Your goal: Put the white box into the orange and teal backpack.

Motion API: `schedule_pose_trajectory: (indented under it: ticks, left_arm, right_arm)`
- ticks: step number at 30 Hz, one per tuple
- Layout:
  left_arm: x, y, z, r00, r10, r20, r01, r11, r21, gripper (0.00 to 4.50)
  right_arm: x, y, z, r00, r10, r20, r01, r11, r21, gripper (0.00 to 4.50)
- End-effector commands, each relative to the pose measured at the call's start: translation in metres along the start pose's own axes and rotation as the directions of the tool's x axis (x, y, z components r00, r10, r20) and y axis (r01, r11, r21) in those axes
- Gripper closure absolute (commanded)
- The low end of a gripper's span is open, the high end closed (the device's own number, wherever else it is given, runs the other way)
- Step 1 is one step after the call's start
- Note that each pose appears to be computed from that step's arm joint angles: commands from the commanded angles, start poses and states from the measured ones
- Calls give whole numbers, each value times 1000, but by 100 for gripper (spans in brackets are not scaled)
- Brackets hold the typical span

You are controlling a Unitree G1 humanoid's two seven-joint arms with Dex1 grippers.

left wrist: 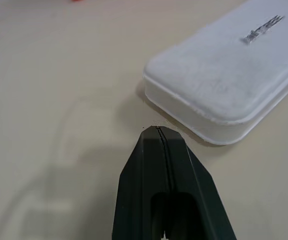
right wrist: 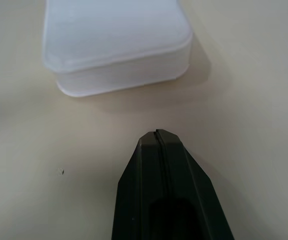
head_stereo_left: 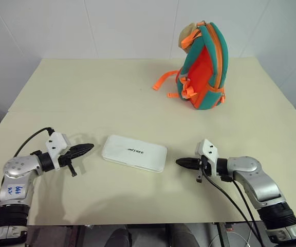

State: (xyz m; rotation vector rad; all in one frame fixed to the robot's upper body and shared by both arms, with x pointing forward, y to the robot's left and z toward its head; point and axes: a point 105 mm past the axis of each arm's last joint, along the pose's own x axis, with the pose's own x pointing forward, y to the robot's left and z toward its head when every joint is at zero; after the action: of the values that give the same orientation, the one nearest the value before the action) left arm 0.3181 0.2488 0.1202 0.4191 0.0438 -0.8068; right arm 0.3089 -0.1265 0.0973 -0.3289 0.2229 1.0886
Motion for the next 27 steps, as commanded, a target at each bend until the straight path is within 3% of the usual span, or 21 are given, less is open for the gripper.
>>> schedule_pose_trajectory:
  ticks: [1,7,14,27]
  left_arm:
    - [12,1,3,999,21,26,-21,1000,15,450]
    - [29,-16,8,996,-8,87,10,1000,-25,450]
    - [29,-32,17,985,-74,154,83,995,-56,450]
    - [27,-70,8,972,-205,113,218,969,-119,450]
  right_arm:
    - [9,3,10,1000,-7,25,7,1000,-9,438]
    - [20,9,15,999,-4,45,3,1000,4,438]
    - [20,11,22,999,1,54,-1,1000,-3,438]
    - [-22,-25,17,997,-61,-39,59,997,-51,438]
